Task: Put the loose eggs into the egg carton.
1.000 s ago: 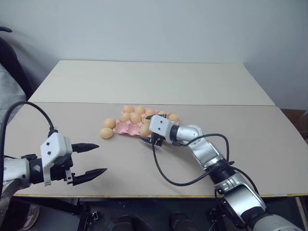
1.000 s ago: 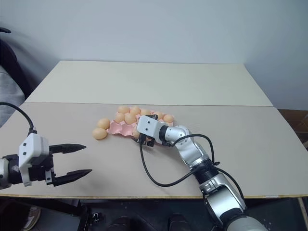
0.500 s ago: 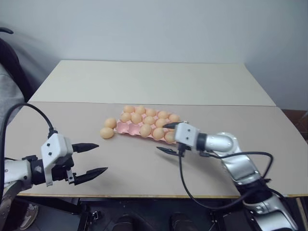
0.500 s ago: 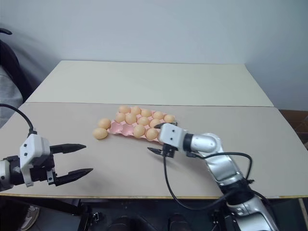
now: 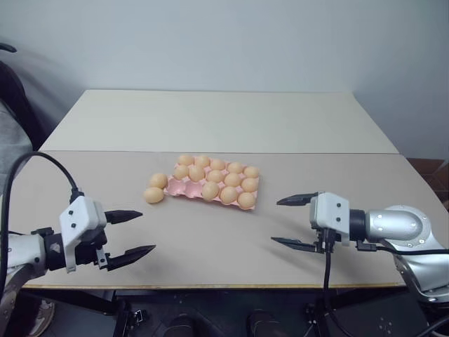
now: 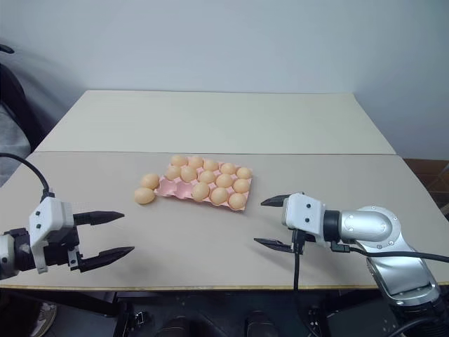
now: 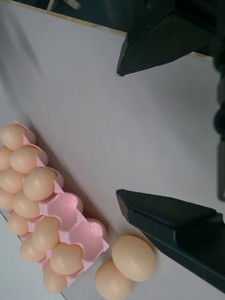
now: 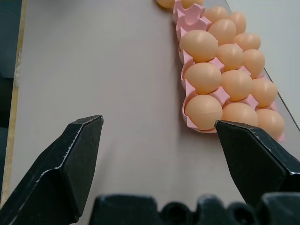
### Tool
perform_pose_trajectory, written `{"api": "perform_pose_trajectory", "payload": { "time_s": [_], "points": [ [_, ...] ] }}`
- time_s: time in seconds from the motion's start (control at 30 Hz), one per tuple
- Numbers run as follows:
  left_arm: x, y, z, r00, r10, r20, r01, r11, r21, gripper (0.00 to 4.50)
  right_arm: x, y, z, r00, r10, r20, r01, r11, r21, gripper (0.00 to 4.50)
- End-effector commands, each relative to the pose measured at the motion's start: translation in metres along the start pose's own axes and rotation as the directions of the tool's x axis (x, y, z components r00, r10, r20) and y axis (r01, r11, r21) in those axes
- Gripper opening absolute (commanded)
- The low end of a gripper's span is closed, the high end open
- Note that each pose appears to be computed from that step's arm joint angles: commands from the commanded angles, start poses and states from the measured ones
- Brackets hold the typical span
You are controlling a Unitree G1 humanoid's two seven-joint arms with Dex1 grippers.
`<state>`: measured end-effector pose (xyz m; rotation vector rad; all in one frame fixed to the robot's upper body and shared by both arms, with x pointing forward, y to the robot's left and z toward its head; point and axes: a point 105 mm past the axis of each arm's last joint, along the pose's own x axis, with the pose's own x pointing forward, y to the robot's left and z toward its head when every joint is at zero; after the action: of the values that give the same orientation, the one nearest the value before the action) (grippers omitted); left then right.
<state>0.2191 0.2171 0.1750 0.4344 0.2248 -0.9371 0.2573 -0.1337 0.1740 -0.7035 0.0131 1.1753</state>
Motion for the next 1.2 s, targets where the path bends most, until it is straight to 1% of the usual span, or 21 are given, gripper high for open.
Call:
{"api": "perform_pose_trajectory", "payload": {
  "time_s": [0.03,0.13,0.2,0.27,0.37,0.43,0.5,0.73,0.93,1.2],
  "points": [
    [-0.002,0.007,0.005,0.999,0.038,0.018,-0.039,0.998,0.04,4.21,-0.007,-0.005,0.01,0.999,-0.037,0.013,0.037,0.999,-0.03,4.43],
    [-0.004,0.024,0.0,0.983,0.179,0.039,-0.18,0.983,0.035,4.21,-0.006,-0.005,0.011,0.999,-0.043,0.015,0.043,0.999,-0.029,4.43],
    [-0.01,0.042,-0.005,0.944,0.326,0.057,-0.328,0.944,0.023,4.21,-0.006,-0.005,0.011,0.999,-0.048,0.017,0.049,0.998,-0.027,4.43],
    [-0.017,0.054,-0.01,0.902,0.428,0.053,-0.429,0.903,0.015,4.21,-0.006,-0.006,0.011,0.998,-0.054,0.016,0.054,0.998,-0.026,4.43],
    [-0.019,0.069,-0.021,0.851,0.524,0.024,-0.524,0.851,-0.004,4.21,-0.004,-0.007,0.01,0.998,-0.057,0.014,0.058,0.998,-0.024,4.43],
    [-0.014,0.077,-0.028,0.827,0.562,0.009,-0.562,0.827,-0.033,4.21,-0.002,-0.007,0.01,0.998,-0.06,0.018,0.061,0.998,-0.021,4.43],
    [-0.006,0.083,-0.034,0.82,0.572,0.002,-0.571,0.82,-0.049,4.21,-0.001,-0.008,0.011,0.998,-0.063,0.023,0.063,0.998,-0.018,4.43],
    [0.025,0.096,-0.053,0.875,0.483,-0.025,-0.484,0.874,-0.044,4.21,-0.003,-0.011,0.012,0.996,-0.083,0.014,0.084,0.996,-0.018,4.43],
    [0.058,0.097,-0.056,0.918,0.397,0.007,-0.395,0.916,-0.07,4.21,-0.007,-0.012,0.01,0.994,-0.107,-0.012,0.107,0.994,-0.016,4.43],
    [0.094,0.108,-0.059,0.91,0.415,0.002,-0.415,0.909,-0.049,4.21,-0.01,-0.012,0.011,0.987,-0.156,-0.027,0.156,0.988,-0.009,4.43]
  ]
}}
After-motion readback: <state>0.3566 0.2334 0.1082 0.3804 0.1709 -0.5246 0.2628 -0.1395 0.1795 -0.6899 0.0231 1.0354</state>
